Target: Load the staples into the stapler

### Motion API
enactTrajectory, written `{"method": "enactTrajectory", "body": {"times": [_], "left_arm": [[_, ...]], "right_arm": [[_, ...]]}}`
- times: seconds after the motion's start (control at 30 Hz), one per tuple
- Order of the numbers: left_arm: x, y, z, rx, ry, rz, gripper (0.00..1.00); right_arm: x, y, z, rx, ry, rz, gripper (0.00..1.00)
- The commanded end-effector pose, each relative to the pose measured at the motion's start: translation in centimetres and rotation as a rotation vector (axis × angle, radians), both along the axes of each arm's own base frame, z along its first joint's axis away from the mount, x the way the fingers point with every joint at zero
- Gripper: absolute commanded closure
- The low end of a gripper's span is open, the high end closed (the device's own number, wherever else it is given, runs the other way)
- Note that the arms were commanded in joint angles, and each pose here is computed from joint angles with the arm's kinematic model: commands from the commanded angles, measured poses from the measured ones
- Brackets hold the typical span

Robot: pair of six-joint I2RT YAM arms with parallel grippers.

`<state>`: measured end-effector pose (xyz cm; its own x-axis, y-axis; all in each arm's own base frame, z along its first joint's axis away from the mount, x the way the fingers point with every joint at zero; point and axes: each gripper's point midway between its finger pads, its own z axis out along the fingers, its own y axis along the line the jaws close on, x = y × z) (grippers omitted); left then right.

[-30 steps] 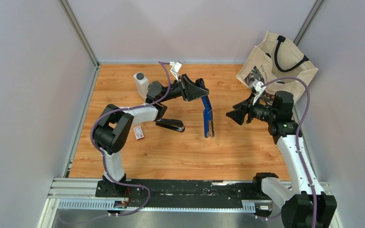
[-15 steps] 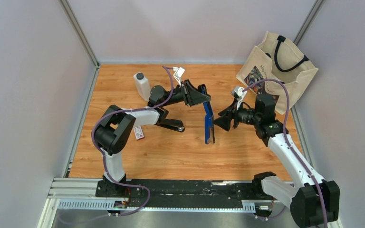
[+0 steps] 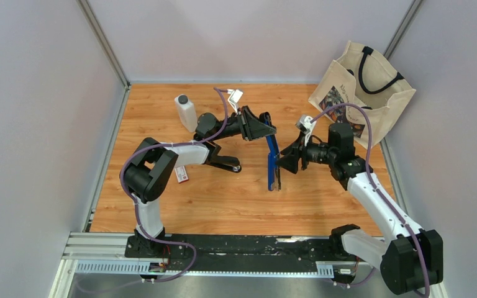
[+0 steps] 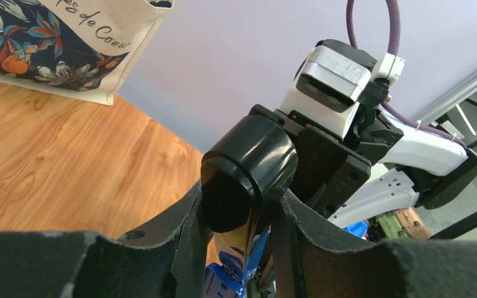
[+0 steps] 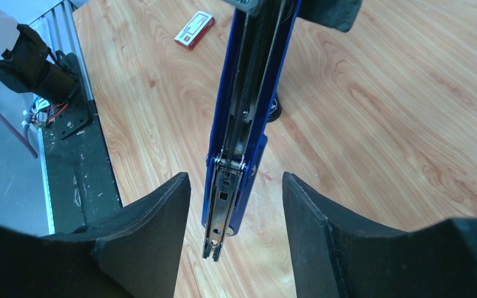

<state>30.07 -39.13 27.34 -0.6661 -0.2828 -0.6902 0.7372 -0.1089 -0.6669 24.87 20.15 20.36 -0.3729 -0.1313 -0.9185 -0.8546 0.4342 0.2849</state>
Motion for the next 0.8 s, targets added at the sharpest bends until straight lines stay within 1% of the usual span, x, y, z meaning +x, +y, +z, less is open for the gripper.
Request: {"method": "enactTrajectory", "body": {"times": [0.0,0.3,0.57,0.67,0.77], "left_arm": [[-0.7,0.3,3.7,-0.104,-0.104,-0.008,1.0],[-0.6,0.2,3.1,-0.096,-0.09,-0.012,1.0],[-0.4,0.1,2.8,-0.093,-0.089,-0.011,1.0],[-0.4,0.0,2.8,-0.093,-0.09,-0.012,1.0],[-0.4,0.1,2.8,-0.093,-0.087,-0.009,1.0]], "right_arm": [[-0.2,0.6,-0.3,-0.021,-0.02,0.05,0.43],[0.5,0.9,-0.4,-0.033,-0.019,0.038,0.49],[0.6,1.6,-0.7,-0.045,-0.013,0.055,0.57],[0.8,1.8,-0.8,-0.049,-0.009,0.055,0.63],[0.9,1.7,-0.9,-0.053,-0.011,0.047,0.71]]}}
